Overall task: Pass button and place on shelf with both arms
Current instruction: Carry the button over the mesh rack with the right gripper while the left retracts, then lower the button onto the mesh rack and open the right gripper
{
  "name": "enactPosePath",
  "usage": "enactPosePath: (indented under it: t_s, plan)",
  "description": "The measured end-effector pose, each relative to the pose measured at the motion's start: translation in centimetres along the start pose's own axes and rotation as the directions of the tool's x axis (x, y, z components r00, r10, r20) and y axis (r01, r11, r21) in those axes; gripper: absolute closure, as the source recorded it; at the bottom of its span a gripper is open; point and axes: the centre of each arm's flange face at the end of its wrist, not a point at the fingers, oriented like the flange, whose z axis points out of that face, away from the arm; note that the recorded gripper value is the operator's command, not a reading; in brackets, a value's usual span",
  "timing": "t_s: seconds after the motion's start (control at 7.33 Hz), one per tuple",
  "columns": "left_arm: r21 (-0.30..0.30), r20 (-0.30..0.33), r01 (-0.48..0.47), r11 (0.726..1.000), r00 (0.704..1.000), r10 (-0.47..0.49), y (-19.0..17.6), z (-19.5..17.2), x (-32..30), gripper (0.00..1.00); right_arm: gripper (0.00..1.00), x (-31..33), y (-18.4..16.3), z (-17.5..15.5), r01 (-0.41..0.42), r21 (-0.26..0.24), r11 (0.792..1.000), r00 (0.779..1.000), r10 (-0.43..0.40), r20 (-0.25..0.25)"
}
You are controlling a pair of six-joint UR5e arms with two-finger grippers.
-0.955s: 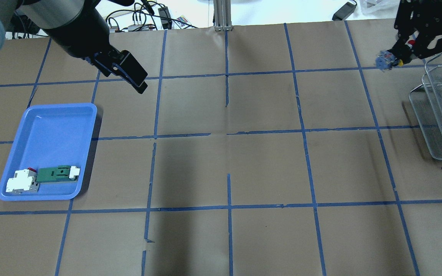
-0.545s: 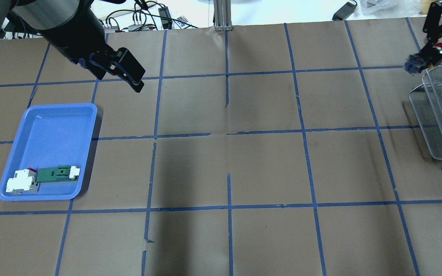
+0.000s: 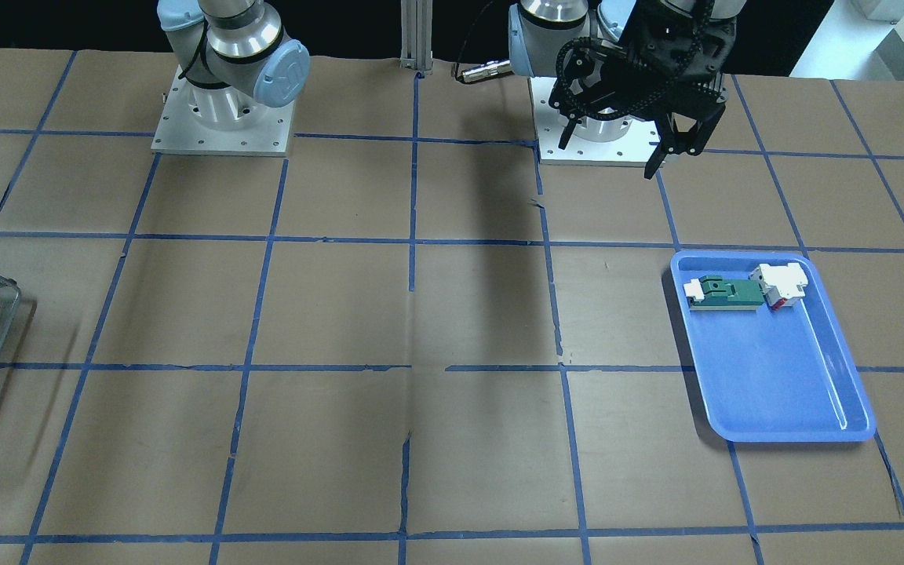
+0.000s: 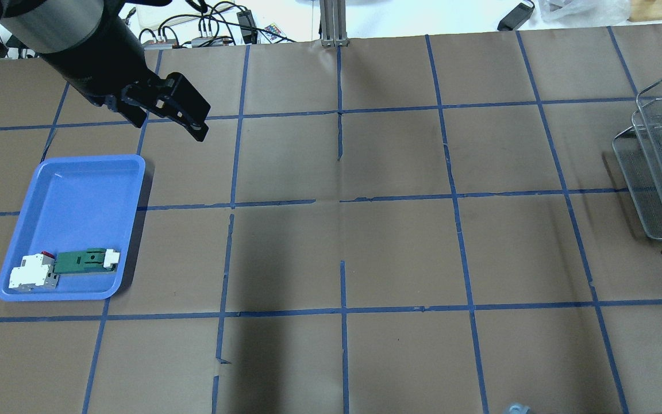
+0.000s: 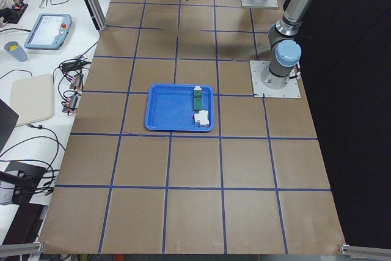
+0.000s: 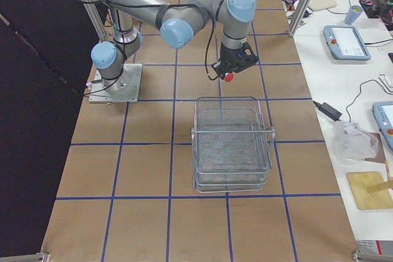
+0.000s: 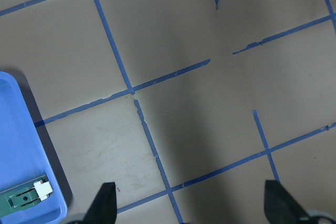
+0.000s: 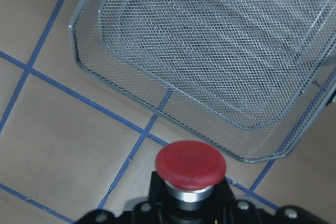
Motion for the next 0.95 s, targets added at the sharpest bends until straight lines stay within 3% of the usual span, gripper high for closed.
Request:
enactPosePath:
  t_s: [0.27, 0.41, 0.68, 0.95]
  plan:
    - [-0.01, -0.003, 0.024, 1.0, 1.0, -0.024, 0.2, 0.7, -0.7, 0.0, 0.86, 1.1, -3.9, 2.6, 0.052, 0.01, 0.999, 0.999, -0.052, 0.01]
    - [-0.015, -0.002, 0.044, 0.999, 0.999, -0.044, 0.4, 0.8, -0.8, 0.0, 0.69, 1.2, -5.2, 4.0, 0.064, 0.009, 0.998, 0.998, -0.065, 0.009]
    - [-0.017, -0.002, 0.079, 0.997, 0.997, -0.08, 0.6, 0.8, -0.9, 0.0, 0.19, 1.3, -7.0, 6.5, 0.088, -0.004, 0.996, 0.996, -0.088, -0.013]
    - [-0.016, -0.003, 0.084, 0.996, 0.996, -0.084, 0.5, 0.9, -1.0, 0.0, 0.0, 2.0, -7.6, 7.3, 0.1, 0.002, 0.995, 0.991, -0.099, -0.093]
